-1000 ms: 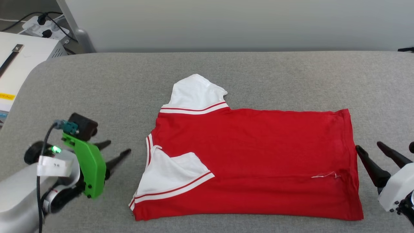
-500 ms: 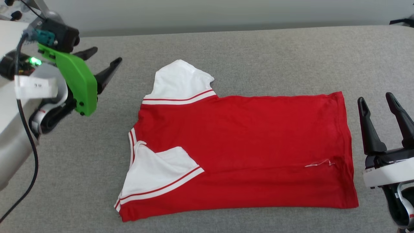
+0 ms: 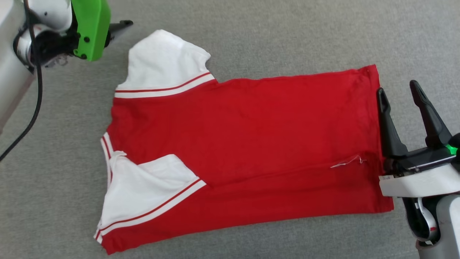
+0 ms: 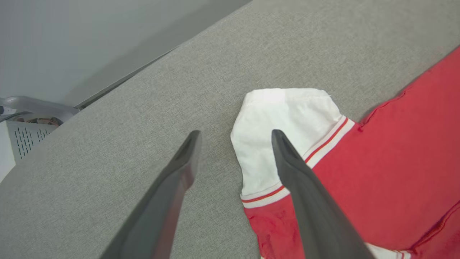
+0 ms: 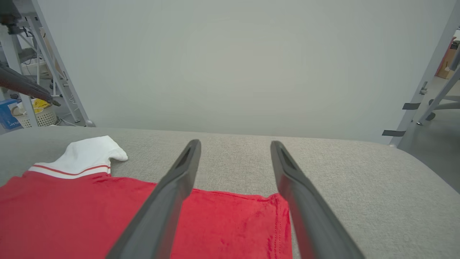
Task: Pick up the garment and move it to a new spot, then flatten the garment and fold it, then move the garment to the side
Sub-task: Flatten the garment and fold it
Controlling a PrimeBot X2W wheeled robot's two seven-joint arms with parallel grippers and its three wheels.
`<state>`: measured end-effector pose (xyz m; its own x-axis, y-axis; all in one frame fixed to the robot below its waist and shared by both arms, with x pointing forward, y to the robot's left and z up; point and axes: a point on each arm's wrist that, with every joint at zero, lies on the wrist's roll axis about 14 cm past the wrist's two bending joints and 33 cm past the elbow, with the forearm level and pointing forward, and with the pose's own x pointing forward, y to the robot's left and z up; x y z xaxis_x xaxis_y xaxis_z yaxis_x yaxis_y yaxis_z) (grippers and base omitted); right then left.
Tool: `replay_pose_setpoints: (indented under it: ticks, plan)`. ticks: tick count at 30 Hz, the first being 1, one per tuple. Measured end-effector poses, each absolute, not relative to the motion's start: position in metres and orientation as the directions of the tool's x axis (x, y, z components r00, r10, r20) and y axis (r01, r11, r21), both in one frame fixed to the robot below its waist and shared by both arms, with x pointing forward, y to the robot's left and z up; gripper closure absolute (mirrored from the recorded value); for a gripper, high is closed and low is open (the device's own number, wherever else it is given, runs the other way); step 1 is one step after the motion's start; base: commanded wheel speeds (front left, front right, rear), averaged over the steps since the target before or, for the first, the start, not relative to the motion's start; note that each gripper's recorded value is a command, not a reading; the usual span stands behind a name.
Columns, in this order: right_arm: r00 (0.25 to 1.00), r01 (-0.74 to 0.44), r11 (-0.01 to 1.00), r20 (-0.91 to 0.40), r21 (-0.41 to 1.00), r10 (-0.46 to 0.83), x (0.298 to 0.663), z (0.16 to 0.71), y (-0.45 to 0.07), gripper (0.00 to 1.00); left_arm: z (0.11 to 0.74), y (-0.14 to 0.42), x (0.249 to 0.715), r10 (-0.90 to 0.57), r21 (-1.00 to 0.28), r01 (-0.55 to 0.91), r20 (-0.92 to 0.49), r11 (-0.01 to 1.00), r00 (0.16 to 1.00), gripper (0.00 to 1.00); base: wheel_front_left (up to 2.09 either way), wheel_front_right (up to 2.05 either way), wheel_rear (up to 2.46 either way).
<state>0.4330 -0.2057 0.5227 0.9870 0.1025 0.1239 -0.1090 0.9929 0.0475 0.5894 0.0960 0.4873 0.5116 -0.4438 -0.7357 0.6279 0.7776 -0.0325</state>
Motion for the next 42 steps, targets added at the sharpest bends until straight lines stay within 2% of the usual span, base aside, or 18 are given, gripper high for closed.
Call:
replay_pose_setpoints:
  ticks: [8,11,21,22,23,31,34,38,40,42]
  plan:
    - [0.995,-0.084,0.995,0.059,0.05,0.081,0.445,0.491,-0.211,0.0,0.413,0.076,0.594,-0.381,-0.071,0.669,-0.864,0.74,0.329,0.0,0.0,0.0,0.0]
    - [0.996,-0.078,0.996,0.036,0.046,0.076,0.448,0.48,-0.213,0.0,0.386,0.075,0.593,-0.35,-0.07,0.677,-0.892,0.732,0.286,0.0,0.0,0.0,0.0]
    - [0.999,-0.047,0.998,-0.014,0.028,0.047,0.447,0.461,-0.224,0.0,0.357,0.076,0.606,-0.32,-0.048,0.689,-0.907,0.723,0.273,0.0,0.0,0.0,0.0]
    - [0.999,-0.049,0.998,-0.013,0.029,0.05,0.447,0.462,-0.224,0.0,0.358,0.076,0.606,-0.321,-0.047,0.69,-0.906,0.723,0.275,0.78,0.0,0.0,0.0]
    - [0.999,-0.052,0.998,-0.011,0.028,0.052,0.448,0.462,-0.223,0.0,0.36,0.076,0.605,-0.326,-0.046,0.691,-0.903,0.721,0.279,1.0,0.0,0.0,0.0]
    - [0.994,-0.071,0.996,0.082,-0.057,0.076,0.471,0.504,-0.246,0.0,0.381,0.064,0.594,-0.406,-0.033,0.727,-0.847,0.685,0.344,1.0,0.0,0.0,0.0]
    - [0.993,-0.086,0.99,0.067,-0.11,0.093,0.485,0.519,-0.259,0.0,0.396,0.058,0.589,-0.453,-0.027,0.745,-0.809,0.667,0.376,1.0,0.0,0.0,0.0]
    - [0.987,-0.154,0.975,-0.065,-0.16,0.145,0.503,0.521,-0.265,0.0,0.417,0.054,0.581,-0.506,-0.014,0.763,-0.757,0.646,0.415,1.0,0.0,0.0,0.0]
    - [0.969,-0.204,0.971,-0.166,-0.125,0.182,0.508,0.512,-0.26,0.0,0.425,0.053,0.576,-0.526,-0.013,0.768,-0.736,0.64,0.426,1.0,0.0,0.0,0.0]
    - [0.922,-0.254,0.963,-0.325,-0.092,0.212,0.506,0.491,-0.258,0.0,0.431,0.054,0.57,-0.54,-0.005,0.774,-0.72,0.633,0.437,1.0,0.0,0.0,0.0]
